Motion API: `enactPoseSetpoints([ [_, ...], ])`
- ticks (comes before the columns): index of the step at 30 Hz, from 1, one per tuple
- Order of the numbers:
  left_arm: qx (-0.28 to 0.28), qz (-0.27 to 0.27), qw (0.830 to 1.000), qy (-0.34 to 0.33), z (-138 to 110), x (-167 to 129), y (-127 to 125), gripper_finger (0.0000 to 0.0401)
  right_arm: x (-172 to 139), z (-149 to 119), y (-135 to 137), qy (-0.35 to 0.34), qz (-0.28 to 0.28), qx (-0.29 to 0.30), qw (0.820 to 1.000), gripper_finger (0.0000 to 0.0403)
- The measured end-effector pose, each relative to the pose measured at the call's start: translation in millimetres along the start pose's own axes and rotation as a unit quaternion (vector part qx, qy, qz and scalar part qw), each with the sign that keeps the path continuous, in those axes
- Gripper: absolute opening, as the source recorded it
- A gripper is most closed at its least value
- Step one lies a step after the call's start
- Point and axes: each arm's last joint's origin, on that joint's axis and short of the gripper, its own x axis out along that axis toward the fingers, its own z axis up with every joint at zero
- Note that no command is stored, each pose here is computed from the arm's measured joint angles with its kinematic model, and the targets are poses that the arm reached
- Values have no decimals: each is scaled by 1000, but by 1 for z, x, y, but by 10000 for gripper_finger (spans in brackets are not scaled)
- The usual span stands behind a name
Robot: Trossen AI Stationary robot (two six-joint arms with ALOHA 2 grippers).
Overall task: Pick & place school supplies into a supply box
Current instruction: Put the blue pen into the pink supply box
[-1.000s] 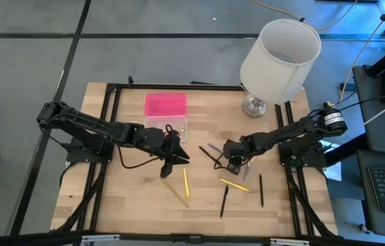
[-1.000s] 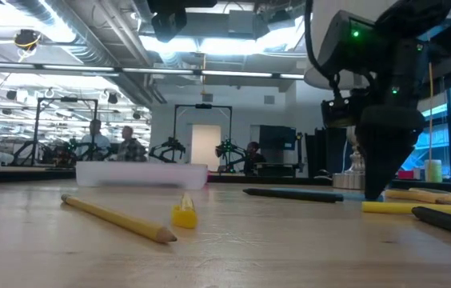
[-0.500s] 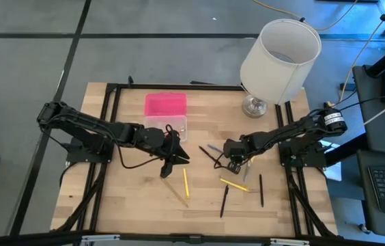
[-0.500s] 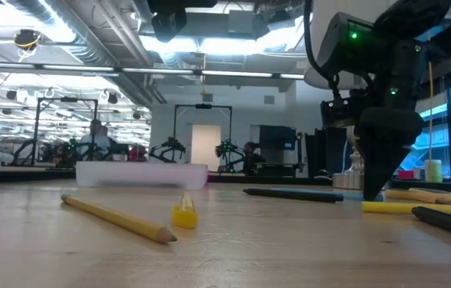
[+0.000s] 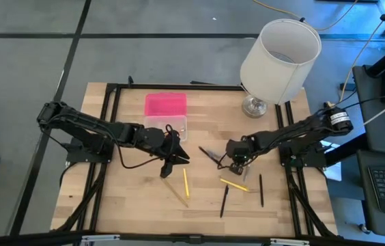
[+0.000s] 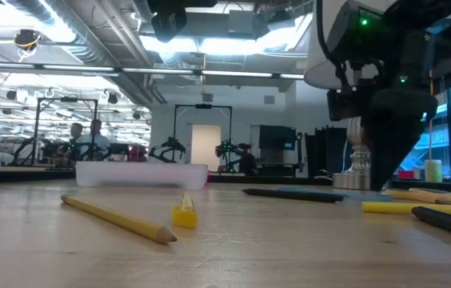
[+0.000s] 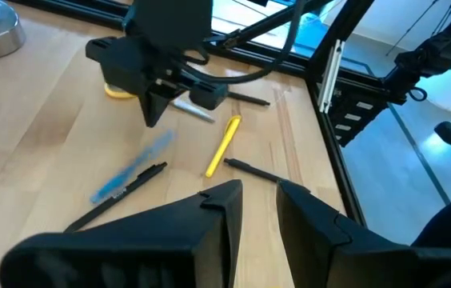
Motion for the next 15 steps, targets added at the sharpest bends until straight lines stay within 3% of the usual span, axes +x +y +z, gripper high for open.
enactPoseSetpoints([
  [10, 0, 22, 1000, -12, 1, 0, 1, 72, -20, 5, 2, -56, 24, 17, 998, 20],
  [15, 0, 31, 999, -15, 1, 0, 2, 72, -22, 13, 11, -70, 109, 11, 992, 37],
])
